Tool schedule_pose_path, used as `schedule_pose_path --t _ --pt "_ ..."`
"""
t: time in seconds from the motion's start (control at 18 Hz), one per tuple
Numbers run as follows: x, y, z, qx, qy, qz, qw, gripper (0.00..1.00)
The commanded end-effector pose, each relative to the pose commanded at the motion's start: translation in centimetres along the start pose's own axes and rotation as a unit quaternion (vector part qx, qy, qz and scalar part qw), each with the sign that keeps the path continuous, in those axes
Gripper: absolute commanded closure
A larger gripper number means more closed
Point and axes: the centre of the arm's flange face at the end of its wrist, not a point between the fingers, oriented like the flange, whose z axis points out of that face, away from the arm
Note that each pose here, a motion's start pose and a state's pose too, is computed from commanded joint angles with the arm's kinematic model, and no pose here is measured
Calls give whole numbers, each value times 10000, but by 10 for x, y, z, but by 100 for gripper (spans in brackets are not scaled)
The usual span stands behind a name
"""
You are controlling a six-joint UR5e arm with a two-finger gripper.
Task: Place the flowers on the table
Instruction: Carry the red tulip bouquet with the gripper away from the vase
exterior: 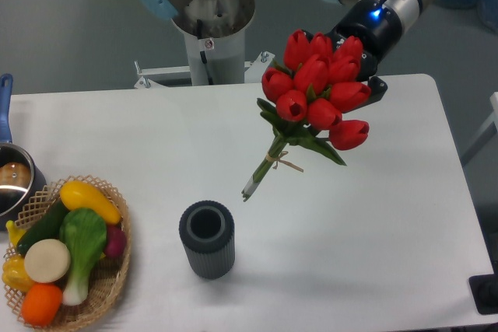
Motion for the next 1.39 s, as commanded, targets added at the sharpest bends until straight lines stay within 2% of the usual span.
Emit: schedule_pose_path --t 0.22,0.5,0.67,0.78,0.94,1.11,1.17,1.28,1.33,1.39 --pt "-2 0 -1 -190 -135 15 9997 66" --pt "-8 -1 -18 -632 -590 -16 9963 66" --pt "-17 3 -33 -1209 -1111 10 9864 66" --pt "-25 4 -53 -1564 -1513 23 9760 66" --pt "-34 18 -85 -2223 -2153 -72 9509 66" --pt "-43 32 -99 -2986 -2639 -100 9171 67" --pt "-48 41 -105 -3415 -2870 -124 8949 67" --pt "-51 54 -109 -4028 -2995 48 8649 67" --pt "-52 63 -103 -4309 -2887 126 8549 67" --pt "-54 71 -99 -4416 -2768 107 8534 67"
